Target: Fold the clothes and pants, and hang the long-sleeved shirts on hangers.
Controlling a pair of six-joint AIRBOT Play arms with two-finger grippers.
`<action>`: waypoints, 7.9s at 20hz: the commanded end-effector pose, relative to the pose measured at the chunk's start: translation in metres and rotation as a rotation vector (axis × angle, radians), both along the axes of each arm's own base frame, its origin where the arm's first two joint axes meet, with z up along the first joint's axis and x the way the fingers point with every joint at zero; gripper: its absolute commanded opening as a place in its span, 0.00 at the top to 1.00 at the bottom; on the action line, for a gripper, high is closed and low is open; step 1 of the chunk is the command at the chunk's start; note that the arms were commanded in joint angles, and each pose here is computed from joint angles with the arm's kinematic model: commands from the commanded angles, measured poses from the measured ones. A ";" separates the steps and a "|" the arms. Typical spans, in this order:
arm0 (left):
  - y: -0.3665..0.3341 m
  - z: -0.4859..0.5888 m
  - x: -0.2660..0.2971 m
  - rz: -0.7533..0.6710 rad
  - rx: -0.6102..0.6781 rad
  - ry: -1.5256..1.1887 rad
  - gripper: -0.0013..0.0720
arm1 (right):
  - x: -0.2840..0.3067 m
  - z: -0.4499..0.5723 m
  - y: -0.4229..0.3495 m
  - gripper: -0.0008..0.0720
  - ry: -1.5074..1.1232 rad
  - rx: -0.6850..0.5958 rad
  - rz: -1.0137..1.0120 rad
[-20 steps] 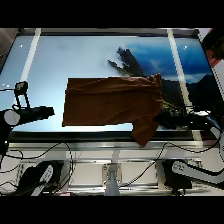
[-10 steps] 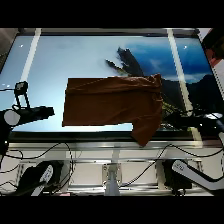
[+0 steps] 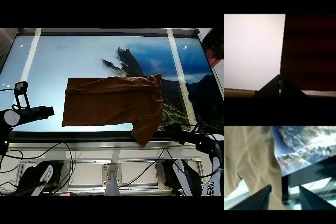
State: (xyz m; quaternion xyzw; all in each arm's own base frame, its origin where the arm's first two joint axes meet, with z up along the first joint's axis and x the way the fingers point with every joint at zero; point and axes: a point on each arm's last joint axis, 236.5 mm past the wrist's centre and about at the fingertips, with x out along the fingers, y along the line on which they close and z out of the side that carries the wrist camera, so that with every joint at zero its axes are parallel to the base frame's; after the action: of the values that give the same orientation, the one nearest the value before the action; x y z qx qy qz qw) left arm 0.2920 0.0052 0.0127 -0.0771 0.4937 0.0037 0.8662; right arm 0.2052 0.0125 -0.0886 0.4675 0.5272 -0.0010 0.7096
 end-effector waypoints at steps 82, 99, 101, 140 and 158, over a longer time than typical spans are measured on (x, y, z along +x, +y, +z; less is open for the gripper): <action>-0.036 -0.111 -0.009 0.335 -0.619 0.250 0.54 | 0.022 -0.032 0.059 0.97 -0.083 0.088 0.087; -0.061 0.009 0.048 0.068 -0.530 -0.087 0.96 | 0.068 0.080 0.052 0.97 -0.338 0.027 0.259; -0.061 0.051 0.048 0.034 -0.502 -0.209 0.96 | 0.068 0.099 0.040 0.97 -0.339 -0.063 0.271; -0.071 -0.087 0.114 0.234 -0.376 -0.084 0.90 | 0.227 0.036 0.006 0.56 -0.260 -0.431 0.062; -0.016 -0.068 0.041 0.047 -0.388 0.173 0.13 | 0.187 0.048 -0.053 0.23 -0.156 -0.467 0.056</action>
State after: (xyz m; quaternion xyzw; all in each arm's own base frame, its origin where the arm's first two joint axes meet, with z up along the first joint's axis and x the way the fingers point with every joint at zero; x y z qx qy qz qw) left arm 0.3585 0.0057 -0.0441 -0.2381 0.4944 0.0036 0.8360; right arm 0.4008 -0.0216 -0.0462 0.2740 0.4695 -0.0518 0.8378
